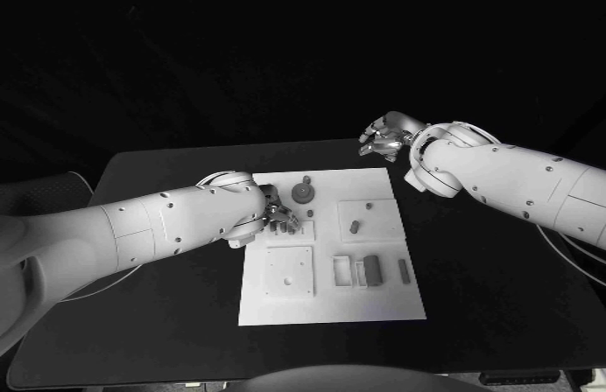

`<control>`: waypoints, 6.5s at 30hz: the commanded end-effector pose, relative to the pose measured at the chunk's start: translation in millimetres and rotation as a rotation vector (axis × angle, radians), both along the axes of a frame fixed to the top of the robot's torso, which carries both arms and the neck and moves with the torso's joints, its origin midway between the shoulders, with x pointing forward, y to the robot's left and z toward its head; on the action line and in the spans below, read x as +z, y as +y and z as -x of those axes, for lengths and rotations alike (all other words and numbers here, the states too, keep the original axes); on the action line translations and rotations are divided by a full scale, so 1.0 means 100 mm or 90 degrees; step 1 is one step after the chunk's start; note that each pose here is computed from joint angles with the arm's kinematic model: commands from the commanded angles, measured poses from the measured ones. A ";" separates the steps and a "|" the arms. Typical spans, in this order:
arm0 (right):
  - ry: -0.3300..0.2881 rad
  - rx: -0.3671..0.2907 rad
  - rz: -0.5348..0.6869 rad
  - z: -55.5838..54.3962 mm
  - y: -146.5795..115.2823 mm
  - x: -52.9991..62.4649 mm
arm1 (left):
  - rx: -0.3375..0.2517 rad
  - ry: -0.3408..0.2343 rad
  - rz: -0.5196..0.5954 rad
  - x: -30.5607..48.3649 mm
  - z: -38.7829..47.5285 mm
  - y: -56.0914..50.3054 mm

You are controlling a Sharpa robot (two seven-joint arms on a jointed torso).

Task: Assemble the parts on the task board

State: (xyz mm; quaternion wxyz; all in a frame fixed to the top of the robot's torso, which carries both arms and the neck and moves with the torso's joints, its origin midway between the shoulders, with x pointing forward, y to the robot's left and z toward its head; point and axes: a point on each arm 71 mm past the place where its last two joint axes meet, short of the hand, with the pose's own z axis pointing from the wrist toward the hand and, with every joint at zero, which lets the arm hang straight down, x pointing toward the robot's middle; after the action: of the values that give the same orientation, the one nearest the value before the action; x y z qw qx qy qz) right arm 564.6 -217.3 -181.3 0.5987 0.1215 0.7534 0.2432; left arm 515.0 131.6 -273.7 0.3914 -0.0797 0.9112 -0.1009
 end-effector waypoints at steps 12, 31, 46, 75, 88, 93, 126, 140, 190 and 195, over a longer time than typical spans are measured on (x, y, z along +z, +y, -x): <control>0.002 0.001 0.005 0.00 -0.04 -0.02 | 0.024 0.019 0.065 0.043 0.066 0.11; 0.004 -0.007 0.008 -0.01 -0.11 -0.05 | 0.063 -0.039 0.122 0.580 -0.183 0.36; 0.004 -0.016 0.009 -0.02 -0.15 -0.06 | 0.094 -0.105 0.068 0.766 -0.589 0.62; 0.003 -0.011 0.007 -0.02 -0.06 -0.06 | 0.079 -0.140 0.025 0.627 -0.940 0.57; 0.004 -0.008 0.006 -0.02 -0.04 -0.06 | 0.080 -0.121 0.011 0.478 -0.931 0.57; 0.004 -0.006 0.005 -0.01 -0.03 -0.06 | 0.085 -0.120 0.019 0.385 -0.903 0.56; 0.004 -0.001 0.003 -0.01 0.01 -0.06 | 0.094 -0.105 0.030 0.240 -0.865 0.50; 0.003 0.001 0.002 -0.01 0.04 -0.06 | 0.098 -0.096 0.029 0.212 -0.867 0.50; 0.004 0.004 0.002 -0.01 0.06 -0.06 | 0.106 -0.090 0.028 0.172 -0.865 0.49; 0.005 0.005 0.002 0.00 0.05 -0.06 | 0.111 -0.093 0.027 0.160 -0.867 0.50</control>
State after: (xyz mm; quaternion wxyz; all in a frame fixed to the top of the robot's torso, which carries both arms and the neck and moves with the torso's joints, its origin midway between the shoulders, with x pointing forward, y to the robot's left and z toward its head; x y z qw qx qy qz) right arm 565.7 -212.8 -187.0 0.5961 0.1232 0.7556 0.2422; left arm 601.7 184.1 -257.7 0.4637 -0.1593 0.8673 -0.0863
